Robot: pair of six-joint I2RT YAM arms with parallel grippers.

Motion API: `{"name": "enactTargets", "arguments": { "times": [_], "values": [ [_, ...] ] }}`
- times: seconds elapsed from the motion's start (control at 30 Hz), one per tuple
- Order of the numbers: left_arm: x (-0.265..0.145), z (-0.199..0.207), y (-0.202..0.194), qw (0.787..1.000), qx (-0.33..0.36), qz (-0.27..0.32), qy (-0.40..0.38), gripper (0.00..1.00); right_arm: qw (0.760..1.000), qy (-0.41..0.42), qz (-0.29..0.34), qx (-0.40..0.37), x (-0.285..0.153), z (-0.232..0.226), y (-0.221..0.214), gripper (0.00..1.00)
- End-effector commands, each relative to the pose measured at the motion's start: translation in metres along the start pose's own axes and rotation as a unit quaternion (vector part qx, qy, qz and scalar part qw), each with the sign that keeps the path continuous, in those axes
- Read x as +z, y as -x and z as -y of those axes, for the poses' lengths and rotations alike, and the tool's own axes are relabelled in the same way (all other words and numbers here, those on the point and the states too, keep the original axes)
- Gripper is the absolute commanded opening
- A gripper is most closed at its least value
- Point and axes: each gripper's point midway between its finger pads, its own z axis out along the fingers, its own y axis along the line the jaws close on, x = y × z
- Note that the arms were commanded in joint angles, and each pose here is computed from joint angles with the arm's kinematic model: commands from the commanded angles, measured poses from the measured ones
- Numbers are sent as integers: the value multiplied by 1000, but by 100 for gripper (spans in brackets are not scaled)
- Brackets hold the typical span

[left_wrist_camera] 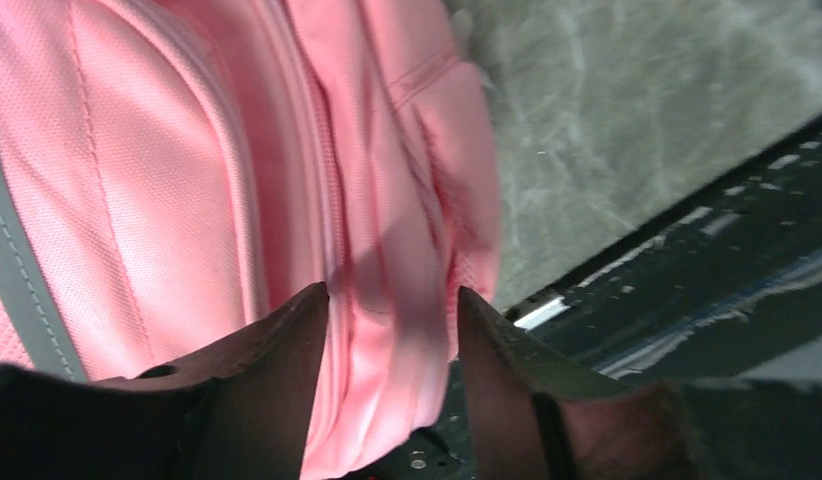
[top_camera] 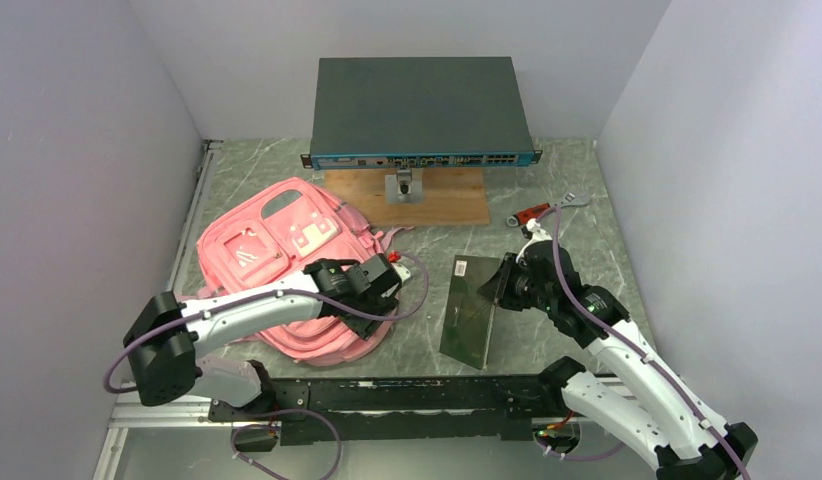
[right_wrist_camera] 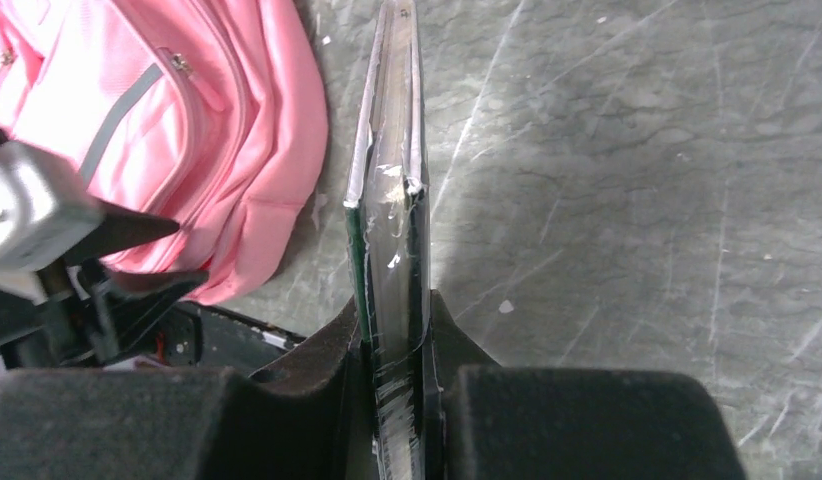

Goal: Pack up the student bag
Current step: Place the book in the student bag.

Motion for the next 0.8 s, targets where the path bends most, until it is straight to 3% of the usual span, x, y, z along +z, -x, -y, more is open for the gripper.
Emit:
{"name": "enactTargets", "arguments": {
  "times": [0.0, 0.1, 0.13, 0.27, 0.37, 0.47, 0.6, 0.77],
  "values": [
    [0, -21, 1, 998, 3, -9, 68, 53, 996, 84, 34, 15, -19, -46, 29, 0],
    [2, -25, -5, 996, 11, -26, 80, 53, 995, 97, 27, 18, -19, -50, 26, 0],
    [3, -26, -7, 996, 14, -31, 83, 49, 994, 101, 26, 19, -20, -51, 26, 0],
    [-7, -33, 0, 994, 20, -19, 101, 9, 990, 139, 1, 27, -19, -66, 19, 0],
    [-36, -47, 30, 989, 3, 51, 138, 0, 981, 181, -48, 59, -14, -82, 5, 0],
    [-77, -59, 64, 976, -23, 144, 162, 0, 955, 249, -113, 114, -14, -106, -12, 0],
    [-125, -70, 101, 949, -49, 259, 174, 0, 898, 353, -163, 207, -26, -134, -17, 0],
    [-164, -64, 127, 928, -39, 341, 143, 0, 879, 363, -184, 247, -14, -142, -15, 0]
  ]
}}
